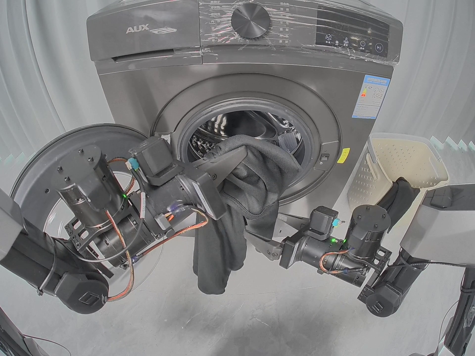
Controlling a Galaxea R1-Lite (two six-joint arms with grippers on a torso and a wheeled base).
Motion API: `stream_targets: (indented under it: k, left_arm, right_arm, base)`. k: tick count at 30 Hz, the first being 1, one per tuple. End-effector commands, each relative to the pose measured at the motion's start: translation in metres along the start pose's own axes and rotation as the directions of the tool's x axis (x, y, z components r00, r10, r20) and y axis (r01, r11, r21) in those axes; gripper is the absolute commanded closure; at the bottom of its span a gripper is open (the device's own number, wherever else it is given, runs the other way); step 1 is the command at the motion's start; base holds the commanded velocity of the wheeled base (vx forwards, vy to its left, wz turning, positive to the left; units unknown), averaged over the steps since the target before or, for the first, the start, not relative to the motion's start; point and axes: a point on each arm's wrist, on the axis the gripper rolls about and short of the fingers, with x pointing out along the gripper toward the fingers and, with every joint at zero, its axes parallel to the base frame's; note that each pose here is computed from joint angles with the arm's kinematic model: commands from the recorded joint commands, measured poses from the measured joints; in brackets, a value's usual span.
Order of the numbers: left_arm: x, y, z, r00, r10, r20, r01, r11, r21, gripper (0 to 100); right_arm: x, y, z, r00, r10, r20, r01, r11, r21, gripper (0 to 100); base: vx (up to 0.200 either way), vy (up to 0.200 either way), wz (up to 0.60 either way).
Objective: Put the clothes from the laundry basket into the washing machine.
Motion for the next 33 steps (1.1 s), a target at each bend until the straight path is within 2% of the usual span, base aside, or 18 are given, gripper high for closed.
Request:
stream_targets:
  k: [1,9,10,23,27,33]
  left_arm:
    - [-0.001,0.0,-0.002,1.0,0.002,-0.006,-0.002,1.0,-0.002,100]
    - [-0.001,0.0,-0.002,1.0,0.0,-0.007,0.0,1.0,-0.002,100]
    - [-0.001,0.0,-0.002,1.0,0.002,-0.008,-0.002,1.0,-0.002,100]
    - [-0.002,0.001,-0.004,1.0,0.006,-0.016,-0.006,1.0,-0.003,100]
    - [-0.002,0.001,-0.004,1.0,0.007,-0.015,-0.007,1.0,-0.004,100]
    - [-0.002,0.001,-0.003,1.0,0.008,-0.011,-0.008,1.0,-0.004,100]
  right_arm:
    - [0.008,0.002,0.002,0.999,0.027,0.019,-0.027,1.0,-0.007,0]
    - [0.021,-0.004,-0.002,0.999,0.02,0.034,-0.019,0.999,-0.042,0]
    - [0.02,-0.004,-0.002,0.999,0.02,0.031,-0.018,0.999,-0.045,100]
    - [0.002,0.002,0.016,0.998,0.006,0.064,-0.002,0.999,-0.052,100]
    - [-0.007,0.003,0.018,0.997,-0.044,0.066,0.047,0.998,-0.046,100]
    - [-0.019,0.004,0.012,0.998,-0.064,0.026,0.065,0.997,-0.038,100]
  base:
    - [0.0,0.0,0.0]
    - [0.0,0.0,0.0]
    - [0.0,0.0,0.0]
    - [0.0,0.0,0.0]
    - [0.0,0.0,0.0]
    - [0.0,0.0,0.0]
